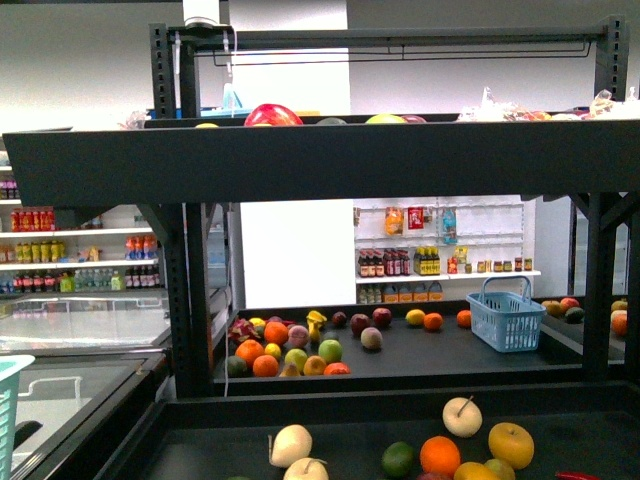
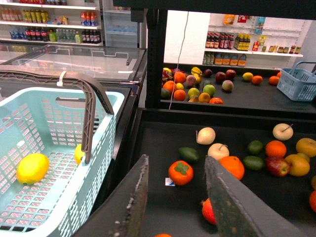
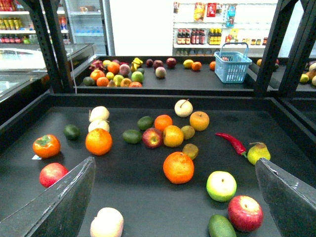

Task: Pick lemon from shelf

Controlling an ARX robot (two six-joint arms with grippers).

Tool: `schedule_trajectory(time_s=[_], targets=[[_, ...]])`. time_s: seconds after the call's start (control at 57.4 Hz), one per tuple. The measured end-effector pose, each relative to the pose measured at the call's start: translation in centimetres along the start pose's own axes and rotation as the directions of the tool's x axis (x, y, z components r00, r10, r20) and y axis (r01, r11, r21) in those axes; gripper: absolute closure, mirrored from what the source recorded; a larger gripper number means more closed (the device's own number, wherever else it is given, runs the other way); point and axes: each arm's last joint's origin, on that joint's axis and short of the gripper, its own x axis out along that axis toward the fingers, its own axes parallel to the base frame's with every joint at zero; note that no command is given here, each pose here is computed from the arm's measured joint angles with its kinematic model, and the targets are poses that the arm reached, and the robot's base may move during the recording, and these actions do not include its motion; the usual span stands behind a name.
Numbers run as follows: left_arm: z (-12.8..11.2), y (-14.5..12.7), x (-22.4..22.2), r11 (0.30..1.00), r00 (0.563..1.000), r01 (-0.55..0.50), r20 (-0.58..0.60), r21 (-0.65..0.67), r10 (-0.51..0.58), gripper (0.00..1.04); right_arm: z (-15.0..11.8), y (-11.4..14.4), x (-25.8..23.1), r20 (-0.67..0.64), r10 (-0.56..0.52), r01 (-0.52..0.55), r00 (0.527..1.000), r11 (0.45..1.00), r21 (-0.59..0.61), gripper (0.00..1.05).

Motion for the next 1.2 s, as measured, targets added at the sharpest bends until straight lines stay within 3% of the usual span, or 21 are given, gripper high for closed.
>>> schedule_trajectory(time_s=[0.139, 0.522, 1.201], targets=[[-2.2, -0.4, -0.5, 1.0, 1.0, 0.003, -0.011, 0.005, -0.003, 1.03, 0.0, 0.0, 0.0, 0.0, 0.0, 0.0, 1.0, 1.0, 0.0, 0.07], [-5.3, -1.5, -1.6, 1.0, 1.0, 0.006, -0.007, 0.014, -0.006, 1.02, 0.0, 0.0, 0.0, 0.001, 0.0, 0.0, 1.0, 1.0, 0.0, 0.07], [-8.1, -1.4, -3.5, 1.0, 1.0, 0.005, 0.005, 0.015, -0.005, 1.02, 0.0, 0.0, 0.0, 0.001, 0.0, 0.0, 1.0, 1.0, 0.0, 0.07]])
